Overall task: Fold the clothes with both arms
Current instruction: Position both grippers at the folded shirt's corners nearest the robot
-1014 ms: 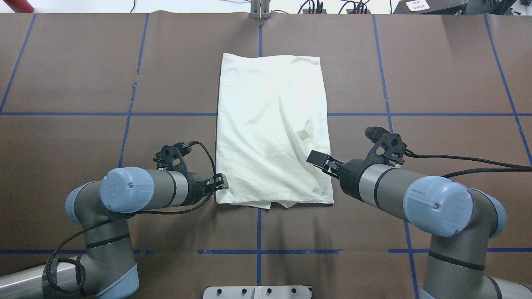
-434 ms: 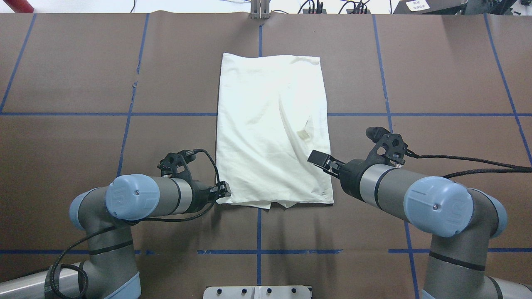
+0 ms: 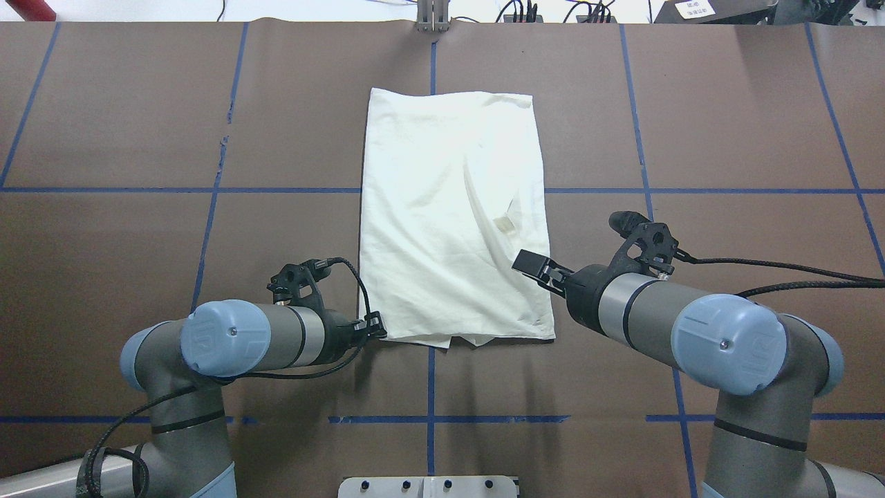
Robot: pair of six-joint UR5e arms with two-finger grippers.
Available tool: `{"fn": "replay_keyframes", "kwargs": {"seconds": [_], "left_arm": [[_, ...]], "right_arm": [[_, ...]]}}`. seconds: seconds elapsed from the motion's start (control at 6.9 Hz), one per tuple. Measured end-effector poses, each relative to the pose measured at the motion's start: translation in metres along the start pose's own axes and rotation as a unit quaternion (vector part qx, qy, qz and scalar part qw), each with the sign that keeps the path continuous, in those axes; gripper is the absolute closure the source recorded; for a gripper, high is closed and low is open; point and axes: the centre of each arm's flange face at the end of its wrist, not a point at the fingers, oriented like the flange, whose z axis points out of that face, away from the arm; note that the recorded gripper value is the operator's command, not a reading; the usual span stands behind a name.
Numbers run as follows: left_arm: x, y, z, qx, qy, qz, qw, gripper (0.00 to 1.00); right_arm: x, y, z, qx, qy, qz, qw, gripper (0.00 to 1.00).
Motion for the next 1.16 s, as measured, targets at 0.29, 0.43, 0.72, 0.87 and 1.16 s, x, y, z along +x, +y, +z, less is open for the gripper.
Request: {"fn": "replay_keyframes", "kwargs": {"seconds": [0.29,0.43,0.72,0.87,1.16], "left_arm": [[0.003,0.000,-0.002,0.006,0.005,-0.002,1.0000,1.00],[0.004,0.000,-0.003,0.008,0.006,-0.002,1.0000,1.00],[0.007,0.000,-0.007,0.009,0.011,-0.002,0.9999,1.00],[0.009,0.000,-0.008,0.011,0.013,-0.002,0.9999,1.00],[0.009,0.000,-0.009,0.014,0.014,-0.002,0.9998,1.00]], "right_arm": [[0.001,0.001,0.002,0.000,0.002,0.000,1.0000,0.03],[0.001,0.001,0.003,0.000,0.003,-0.001,1.0000,0.13],[0.004,0.006,0.007,-0.002,0.013,0.047,0.9988,0.31],[0.007,0.013,0.011,-0.002,0.030,0.085,0.9959,0.50],[0.007,0.037,0.023,0.000,0.077,0.156,0.9848,0.44]]}}
